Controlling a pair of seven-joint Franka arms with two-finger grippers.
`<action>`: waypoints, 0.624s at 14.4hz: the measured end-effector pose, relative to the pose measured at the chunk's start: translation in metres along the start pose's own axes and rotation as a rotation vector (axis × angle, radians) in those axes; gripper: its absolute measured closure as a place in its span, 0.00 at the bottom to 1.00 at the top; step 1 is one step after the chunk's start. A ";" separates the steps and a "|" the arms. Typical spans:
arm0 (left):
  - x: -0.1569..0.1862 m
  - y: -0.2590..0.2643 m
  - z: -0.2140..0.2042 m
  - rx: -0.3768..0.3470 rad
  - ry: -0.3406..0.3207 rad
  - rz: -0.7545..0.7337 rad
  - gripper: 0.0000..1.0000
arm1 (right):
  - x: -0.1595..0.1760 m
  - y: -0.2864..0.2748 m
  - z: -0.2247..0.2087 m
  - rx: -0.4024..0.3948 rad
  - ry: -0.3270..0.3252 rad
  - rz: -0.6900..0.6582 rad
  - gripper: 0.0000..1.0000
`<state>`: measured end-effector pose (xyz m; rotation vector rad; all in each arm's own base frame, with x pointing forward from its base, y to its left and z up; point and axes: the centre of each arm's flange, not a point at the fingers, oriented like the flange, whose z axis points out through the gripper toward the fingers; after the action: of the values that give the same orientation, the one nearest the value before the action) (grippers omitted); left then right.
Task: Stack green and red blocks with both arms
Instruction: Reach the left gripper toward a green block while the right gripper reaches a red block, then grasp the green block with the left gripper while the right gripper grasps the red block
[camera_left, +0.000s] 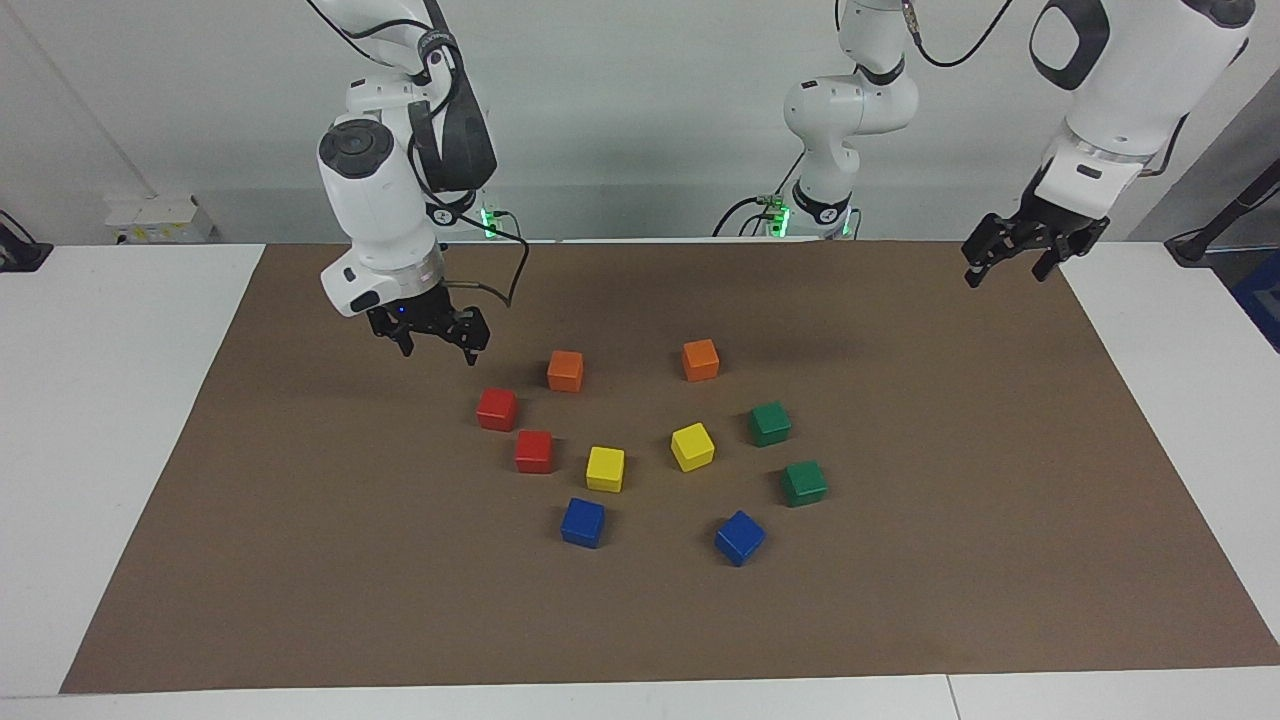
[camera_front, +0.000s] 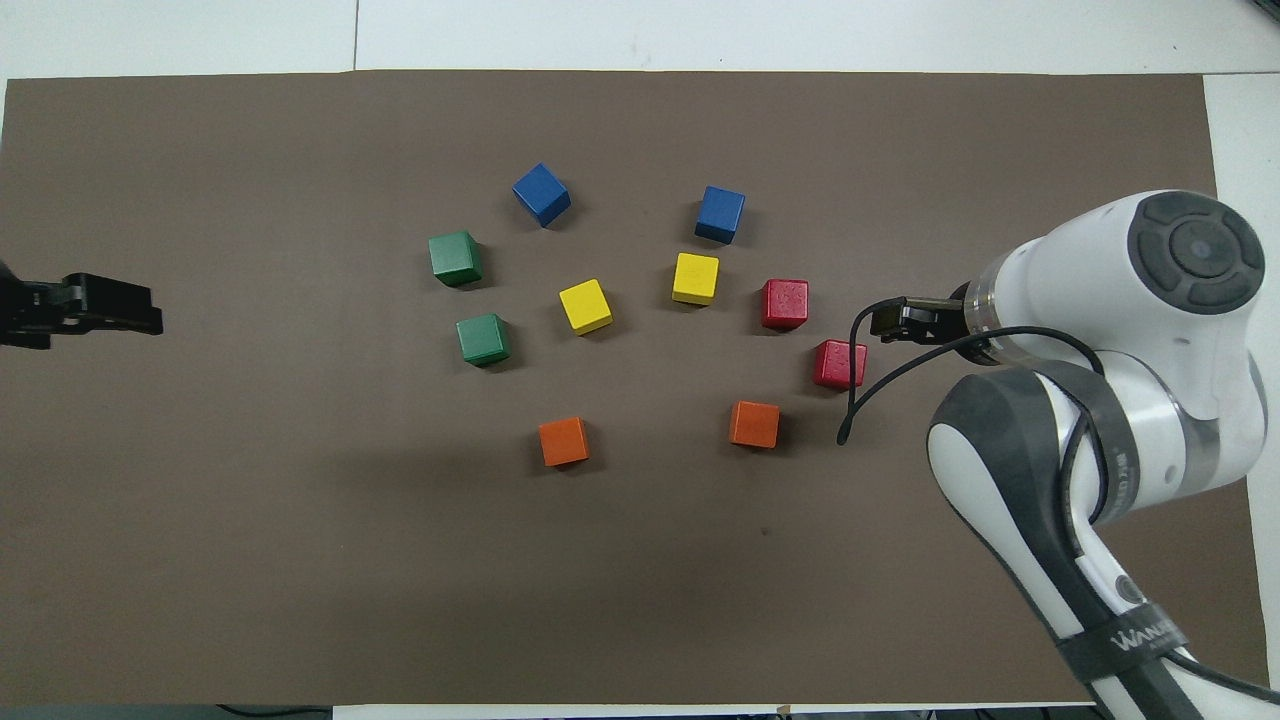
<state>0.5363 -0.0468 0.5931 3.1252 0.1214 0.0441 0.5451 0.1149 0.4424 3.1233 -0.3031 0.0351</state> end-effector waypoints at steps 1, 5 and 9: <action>-0.004 0.028 0.011 -0.003 0.006 -0.029 0.00 | -0.002 -0.009 0.007 0.004 0.007 -0.005 0.00; -0.026 0.101 0.076 -0.006 0.003 -0.020 0.00 | -0.006 -0.030 0.042 0.022 0.034 -0.034 0.00; -0.031 0.127 0.124 -0.014 0.014 0.003 0.00 | -0.007 -0.031 0.072 0.031 0.046 -0.042 0.00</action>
<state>0.5192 -0.1777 0.4697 3.1120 0.1160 0.0667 0.5459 0.1458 0.3699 3.1533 -0.2392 0.1124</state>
